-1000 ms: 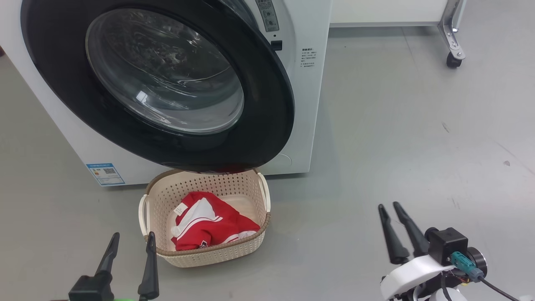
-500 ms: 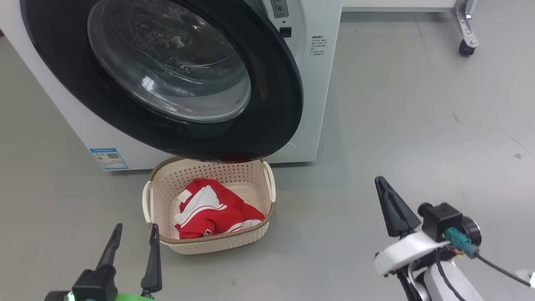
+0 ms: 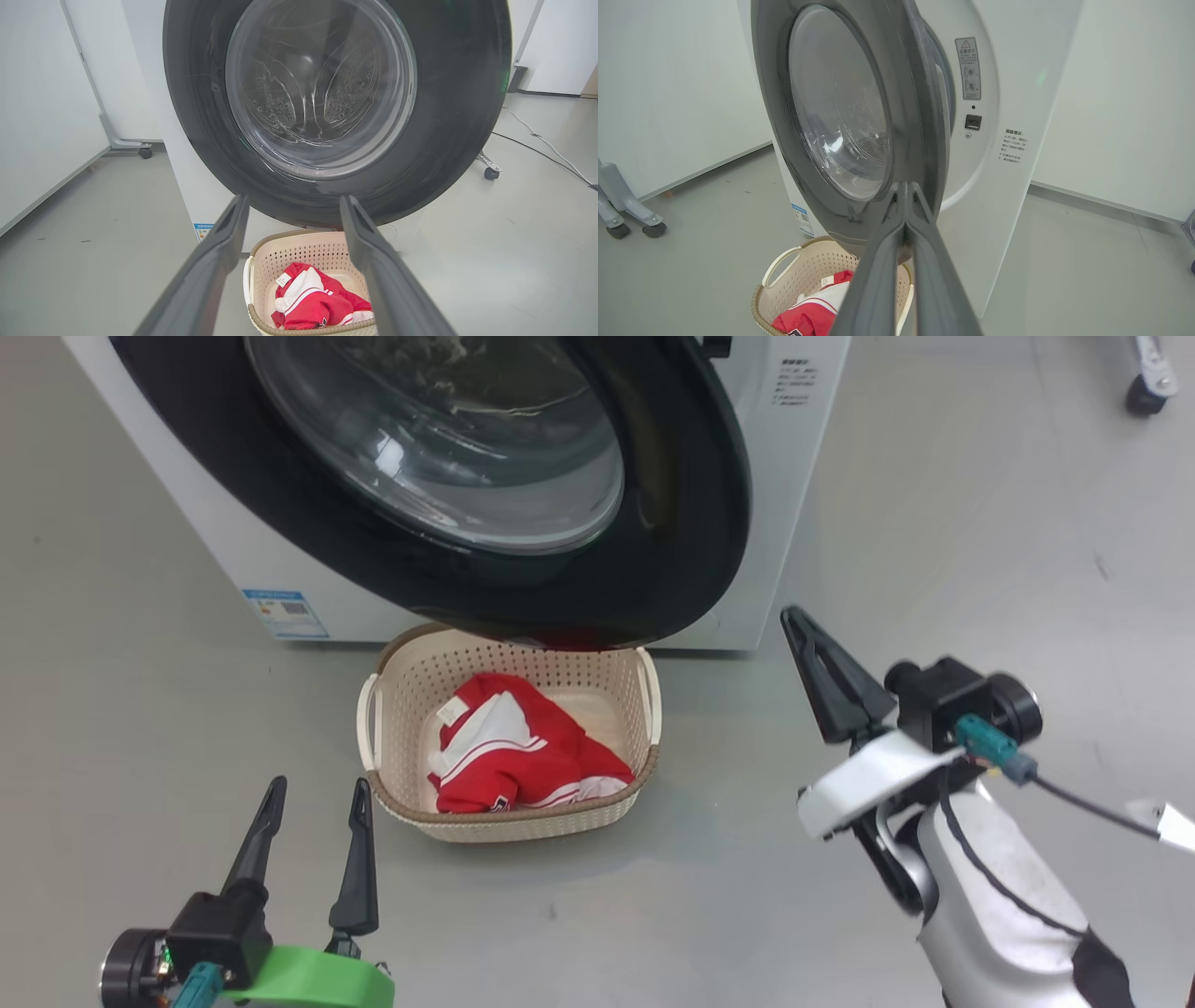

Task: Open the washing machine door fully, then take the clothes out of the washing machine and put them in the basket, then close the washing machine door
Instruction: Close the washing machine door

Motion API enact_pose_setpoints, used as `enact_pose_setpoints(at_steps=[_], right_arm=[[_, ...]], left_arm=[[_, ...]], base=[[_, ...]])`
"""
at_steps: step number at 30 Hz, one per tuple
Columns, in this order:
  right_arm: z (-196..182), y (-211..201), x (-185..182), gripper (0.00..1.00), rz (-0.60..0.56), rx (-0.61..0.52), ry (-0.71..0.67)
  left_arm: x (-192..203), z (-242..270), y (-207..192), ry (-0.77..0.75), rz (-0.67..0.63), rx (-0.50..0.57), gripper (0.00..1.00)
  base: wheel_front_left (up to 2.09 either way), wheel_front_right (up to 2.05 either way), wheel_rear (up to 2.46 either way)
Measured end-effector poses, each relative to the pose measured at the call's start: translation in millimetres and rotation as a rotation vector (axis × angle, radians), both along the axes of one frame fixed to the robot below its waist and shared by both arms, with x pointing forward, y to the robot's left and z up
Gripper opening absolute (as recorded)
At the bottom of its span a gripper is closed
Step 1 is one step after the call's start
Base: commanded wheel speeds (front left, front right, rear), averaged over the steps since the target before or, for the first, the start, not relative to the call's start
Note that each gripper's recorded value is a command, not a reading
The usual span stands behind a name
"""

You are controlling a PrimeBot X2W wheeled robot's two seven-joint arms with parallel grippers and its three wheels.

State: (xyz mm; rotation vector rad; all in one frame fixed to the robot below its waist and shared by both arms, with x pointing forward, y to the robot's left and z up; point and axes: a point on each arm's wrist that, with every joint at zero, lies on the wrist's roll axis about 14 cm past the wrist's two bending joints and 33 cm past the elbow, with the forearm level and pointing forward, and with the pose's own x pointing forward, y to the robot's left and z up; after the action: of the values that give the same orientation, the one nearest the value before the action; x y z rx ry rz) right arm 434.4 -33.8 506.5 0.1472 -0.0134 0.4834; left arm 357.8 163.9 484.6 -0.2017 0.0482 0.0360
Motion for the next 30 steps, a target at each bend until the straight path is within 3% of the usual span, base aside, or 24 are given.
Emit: enact_pose_setpoints(at_steps=[12, 30], right_arm=[[29, 44, 58, 0.0, 0.119, -0.012, -0.096], [20, 70, 96, 0.0, 0.175, 0.0, -0.071]], left_arm=[[13, -5, 14, 0.008, 0.059, -0.009, 1.0], [10, -19, 34, 0.049, 0.132, 0.0, 1.0]], base=[[0.0, 0.0, 0.0], [0.0, 0.0, 0.0]])
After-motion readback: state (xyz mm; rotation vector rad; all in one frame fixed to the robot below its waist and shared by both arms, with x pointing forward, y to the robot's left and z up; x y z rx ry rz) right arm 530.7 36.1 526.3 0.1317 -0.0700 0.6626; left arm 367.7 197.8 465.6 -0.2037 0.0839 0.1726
